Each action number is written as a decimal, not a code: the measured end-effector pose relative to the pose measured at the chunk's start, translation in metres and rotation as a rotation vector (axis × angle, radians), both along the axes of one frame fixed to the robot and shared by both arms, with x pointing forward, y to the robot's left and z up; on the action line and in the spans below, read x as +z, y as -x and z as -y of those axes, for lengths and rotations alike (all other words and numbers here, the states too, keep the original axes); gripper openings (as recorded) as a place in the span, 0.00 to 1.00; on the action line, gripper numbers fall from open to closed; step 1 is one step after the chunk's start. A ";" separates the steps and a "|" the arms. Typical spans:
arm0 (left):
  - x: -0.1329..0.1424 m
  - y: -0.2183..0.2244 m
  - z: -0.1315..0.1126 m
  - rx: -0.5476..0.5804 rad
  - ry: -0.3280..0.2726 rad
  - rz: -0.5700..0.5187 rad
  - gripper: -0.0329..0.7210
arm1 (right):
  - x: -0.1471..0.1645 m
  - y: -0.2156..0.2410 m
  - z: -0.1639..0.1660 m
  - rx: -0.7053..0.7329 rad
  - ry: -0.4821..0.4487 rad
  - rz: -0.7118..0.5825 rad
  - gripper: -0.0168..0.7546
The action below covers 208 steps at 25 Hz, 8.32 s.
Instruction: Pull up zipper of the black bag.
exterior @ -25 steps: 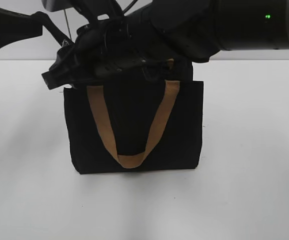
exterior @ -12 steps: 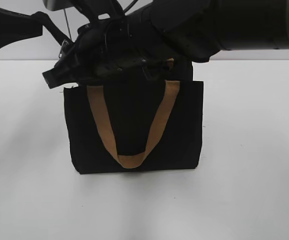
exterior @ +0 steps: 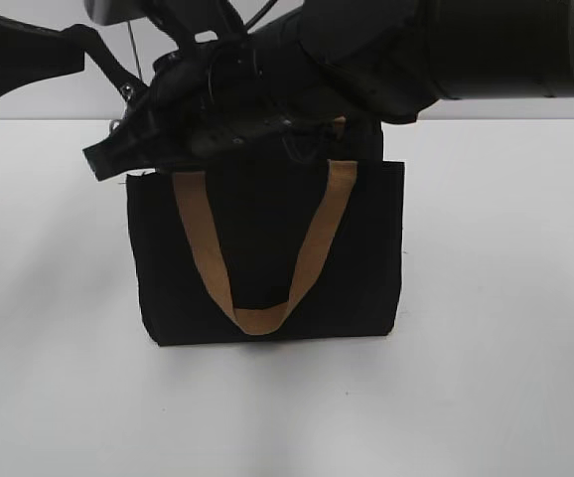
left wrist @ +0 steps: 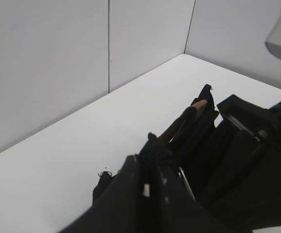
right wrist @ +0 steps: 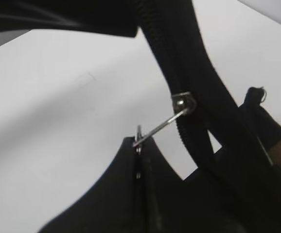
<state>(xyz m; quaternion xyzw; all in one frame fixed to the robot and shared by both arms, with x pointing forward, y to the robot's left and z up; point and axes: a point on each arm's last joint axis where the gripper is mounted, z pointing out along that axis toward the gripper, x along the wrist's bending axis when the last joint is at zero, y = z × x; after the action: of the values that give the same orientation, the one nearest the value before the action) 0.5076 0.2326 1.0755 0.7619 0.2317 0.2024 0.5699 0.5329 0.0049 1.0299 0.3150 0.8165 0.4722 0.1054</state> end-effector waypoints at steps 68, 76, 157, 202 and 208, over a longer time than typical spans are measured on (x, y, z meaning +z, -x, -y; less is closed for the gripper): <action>0.016 0.012 -0.002 0.059 -0.028 0.070 0.07 | 0.036 -0.036 0.164 -0.367 0.195 -0.368 0.02; 0.016 0.012 -0.002 0.057 -0.029 0.070 0.07 | 0.036 -0.036 0.168 -0.378 0.196 -0.389 0.02; 0.025 0.076 -0.042 0.789 -0.392 -0.909 0.67 | 0.037 0.128 0.301 -0.749 0.356 -0.685 0.64; -0.017 0.278 -0.068 0.830 -0.003 -0.202 0.65 | 0.017 0.300 0.288 -0.757 0.093 0.125 0.64; -0.017 0.278 -0.067 0.882 0.002 -0.203 0.61 | 0.017 0.300 0.288 -0.752 0.090 0.126 0.64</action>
<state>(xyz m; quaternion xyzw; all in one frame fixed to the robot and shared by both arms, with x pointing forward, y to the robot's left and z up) 0.2298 0.2997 1.0583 0.6056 0.5892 0.3502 0.4043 0.2327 -0.2828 1.0468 0.5578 0.6560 0.3827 0.3349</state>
